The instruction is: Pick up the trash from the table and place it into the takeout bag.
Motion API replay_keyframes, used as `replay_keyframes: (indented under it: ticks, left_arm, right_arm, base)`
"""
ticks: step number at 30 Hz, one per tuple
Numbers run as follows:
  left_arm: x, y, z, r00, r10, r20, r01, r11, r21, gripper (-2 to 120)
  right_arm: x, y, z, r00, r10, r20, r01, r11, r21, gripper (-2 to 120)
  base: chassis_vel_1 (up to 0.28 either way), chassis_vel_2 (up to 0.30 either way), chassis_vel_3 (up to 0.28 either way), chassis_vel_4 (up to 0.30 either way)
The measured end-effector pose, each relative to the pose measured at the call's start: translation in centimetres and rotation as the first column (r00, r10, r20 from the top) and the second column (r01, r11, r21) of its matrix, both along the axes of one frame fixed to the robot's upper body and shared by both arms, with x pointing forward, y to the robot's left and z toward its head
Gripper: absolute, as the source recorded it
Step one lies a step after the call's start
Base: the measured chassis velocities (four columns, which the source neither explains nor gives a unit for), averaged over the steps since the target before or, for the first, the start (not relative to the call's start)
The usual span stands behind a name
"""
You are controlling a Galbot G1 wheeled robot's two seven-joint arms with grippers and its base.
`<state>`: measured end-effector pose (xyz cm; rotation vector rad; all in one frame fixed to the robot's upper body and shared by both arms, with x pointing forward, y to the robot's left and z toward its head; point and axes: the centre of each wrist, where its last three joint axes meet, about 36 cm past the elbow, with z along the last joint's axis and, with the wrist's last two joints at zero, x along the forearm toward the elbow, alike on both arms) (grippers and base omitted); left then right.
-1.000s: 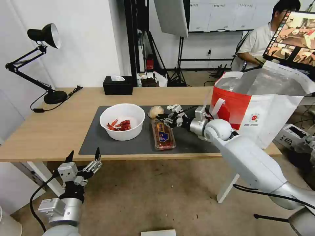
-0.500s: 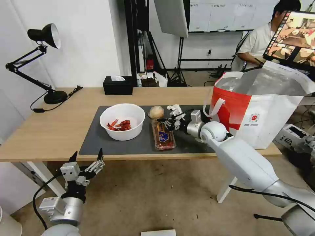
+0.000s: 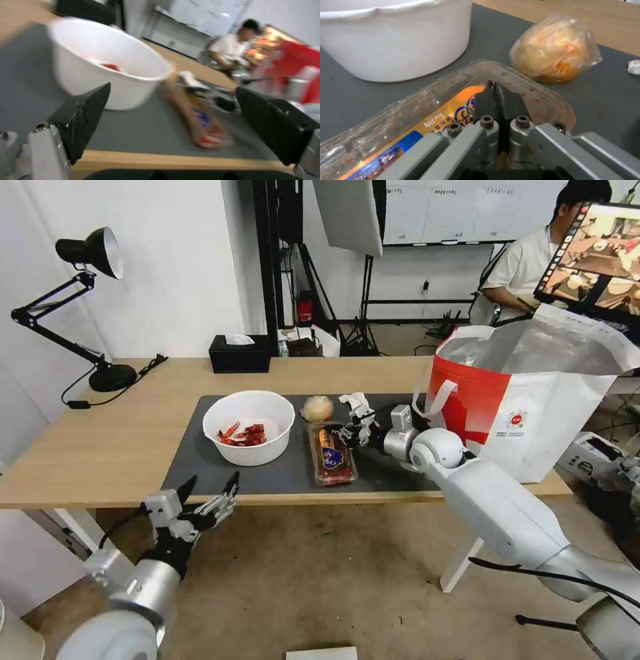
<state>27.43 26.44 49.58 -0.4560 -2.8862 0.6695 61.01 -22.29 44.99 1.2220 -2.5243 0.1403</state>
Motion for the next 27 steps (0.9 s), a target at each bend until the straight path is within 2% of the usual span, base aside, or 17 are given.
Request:
replay_keyframes:
  ticks: [3,4,7,8,9,11,12,13,14,16,20,27]
  left_arm:
    - [0.3,-0.1,0.4,0.996,-0.084,-0.004,0.083,0.995,-0.059,100]
    - [0.3,-0.1,0.4,0.996,-0.084,-0.004,0.083,0.995,-0.059,100]
    - [0.6,-0.3,0.8,0.987,-0.159,-0.01,0.155,0.974,-0.167,100]
    - [0.6,-0.3,0.8,0.987,-0.159,-0.01,0.155,0.974,-0.167,100]
    - [0.9,-0.5,0.9,0.982,-0.189,-0.011,0.181,0.955,-0.235,100]
    - [1.4,-0.7,1.0,0.973,-0.23,-0.015,0.213,0.923,-0.319,100]
    - [1.4,-0.7,1.0,0.973,-0.23,-0.015,0.213,0.923,-0.319,100]
    - [1.6,-0.8,0.9,0.97,-0.244,-0.019,0.223,0.912,-0.344,100]
    - [2.1,-0.8,0.8,0.962,-0.271,-0.028,0.239,0.89,-0.388,100]
    - [2.8,-0.9,0.7,0.955,-0.291,-0.047,0.245,0.871,-0.426,100]
    - [3.9,-1.0,0.2,0.951,-0.298,-0.08,0.235,0.868,-0.437,100]
    - [6.4,-1.2,-0.2,0.945,-0.276,-0.175,0.188,0.897,-0.401,100]
  right_arm:
    - [0.0,0.1,-0.1,1.0,0.001,-0.003,-0.001,1.0,0.004,0]
    - [0.0,0.1,-0.1,1.0,0.001,-0.003,-0.001,1.0,0.004,0]
    - [-0.1,0.1,-0.2,1.0,0.0,-0.007,0.0,1.0,0.007,0]
    - [-0.1,0.1,-0.2,1.0,0.0,-0.007,0.0,1.0,0.007,0]
    - [-0.2,0.0,-0.2,1.0,0.0,-0.007,0.0,1.0,0.007,0]
    - [-0.3,-0.1,-0.1,1.0,-0.001,-0.006,0.001,1.0,0.006,0]
    - [-0.3,-0.1,-0.1,1.0,-0.001,-0.006,0.001,1.0,0.006,0]
    - [-0.3,-0.2,0.0,1.0,-0.001,-0.006,0.001,1.0,0.006,0]
    - [-0.3,-0.2,0.1,1.0,-0.002,-0.006,0.002,1.0,0.006,0]
    - [-0.4,-0.2,0.2,1.0,-0.001,-0.005,0.001,1.0,0.007,0]
    - [-0.5,-0.2,0.4,1.0,0.002,-0.004,-0.002,1.0,0.007,0]
    - [0.1,1.0,1.0,1.0,0.022,-0.003,-0.022,1.0,0.008,0]
  base:
    - [0.0,0.0,0.0,0.0]
    - [0.0,0.0,0.0,0.0]
    - [0.0,0.0,0.0,0.0]
    - [0.0,0.0,0.0,0.0]
    - [0.0,0.0,0.0,0.0]
    - [0.0,0.0,0.0,0.0]
    - [0.0,0.0,0.0,0.0]
    - [0.0,0.0,0.0,0.0]
    - [0.0,0.0,0.0,0.0]
    - [0.0,0.0,0.0,0.0]
    - [0.0,0.0,0.0,0.0]
    - [0.0,0.0,0.0,0.0]
